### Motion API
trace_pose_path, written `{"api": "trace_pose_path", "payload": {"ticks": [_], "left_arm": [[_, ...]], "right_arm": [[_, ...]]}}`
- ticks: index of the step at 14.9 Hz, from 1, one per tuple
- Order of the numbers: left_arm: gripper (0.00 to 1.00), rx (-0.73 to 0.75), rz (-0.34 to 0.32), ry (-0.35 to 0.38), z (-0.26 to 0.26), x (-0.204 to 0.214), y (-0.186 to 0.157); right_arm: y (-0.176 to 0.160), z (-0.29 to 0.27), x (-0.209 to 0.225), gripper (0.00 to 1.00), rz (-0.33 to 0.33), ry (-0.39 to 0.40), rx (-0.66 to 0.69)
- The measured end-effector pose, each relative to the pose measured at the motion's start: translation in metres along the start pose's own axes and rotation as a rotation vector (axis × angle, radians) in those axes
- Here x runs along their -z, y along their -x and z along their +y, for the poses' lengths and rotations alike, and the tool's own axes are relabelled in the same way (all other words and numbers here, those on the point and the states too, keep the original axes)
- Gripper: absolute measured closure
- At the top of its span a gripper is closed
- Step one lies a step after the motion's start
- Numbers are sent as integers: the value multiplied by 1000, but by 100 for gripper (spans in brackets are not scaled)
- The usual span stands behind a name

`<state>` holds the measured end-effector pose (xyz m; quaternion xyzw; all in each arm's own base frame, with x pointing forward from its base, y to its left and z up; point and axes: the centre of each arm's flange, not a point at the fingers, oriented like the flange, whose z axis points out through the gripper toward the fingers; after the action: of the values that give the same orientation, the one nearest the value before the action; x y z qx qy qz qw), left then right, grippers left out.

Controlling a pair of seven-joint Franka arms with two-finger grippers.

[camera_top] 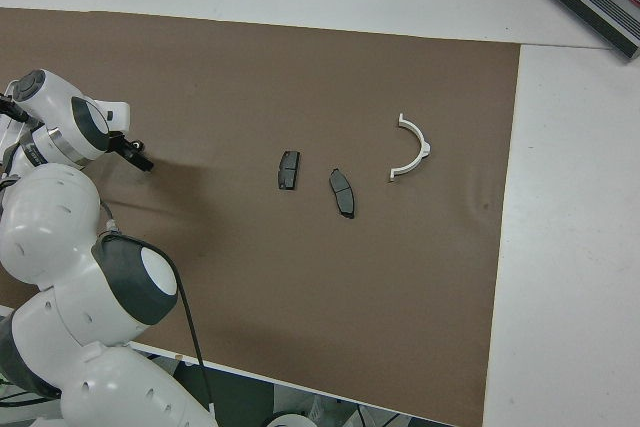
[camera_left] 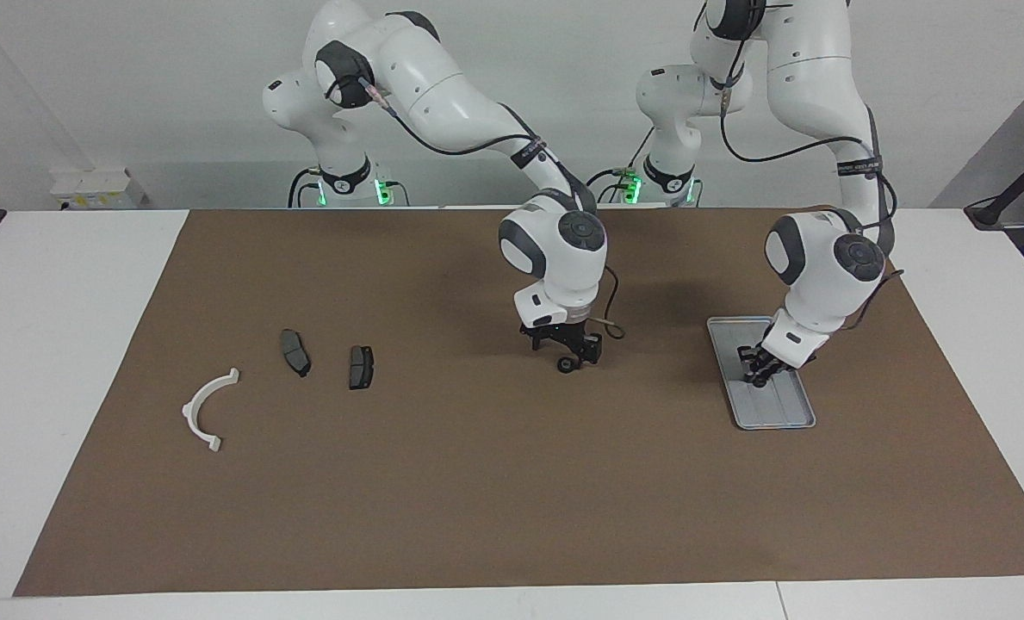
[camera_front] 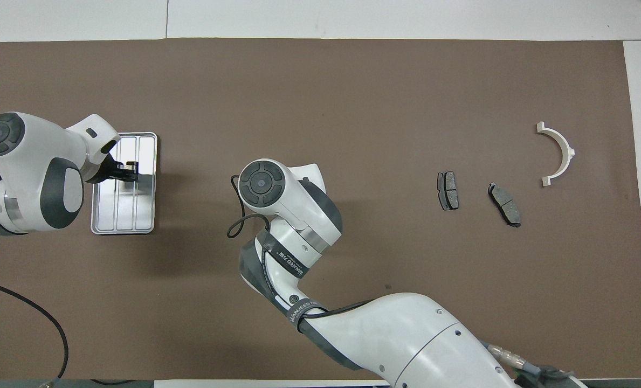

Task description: Place bearing gear from tray to pile

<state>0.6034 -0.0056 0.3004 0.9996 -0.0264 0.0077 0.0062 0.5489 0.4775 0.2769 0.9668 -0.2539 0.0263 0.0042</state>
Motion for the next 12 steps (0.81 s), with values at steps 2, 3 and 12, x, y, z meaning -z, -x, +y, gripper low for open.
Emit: {"api": "trace_pose_path", "payload": {"ticks": [2,3,12], "left_arm": [[78,0,0,0,0,0,0],[78,-1,0,0,1,0,0],[78,-2,13,1,0,45,-14]], "right_arm": [[-1,-2,3,10,1,-1,-1],[-2,-3,2,10,1,-1,-1],[-8,-10,5,25,5,-8,-7]]}}
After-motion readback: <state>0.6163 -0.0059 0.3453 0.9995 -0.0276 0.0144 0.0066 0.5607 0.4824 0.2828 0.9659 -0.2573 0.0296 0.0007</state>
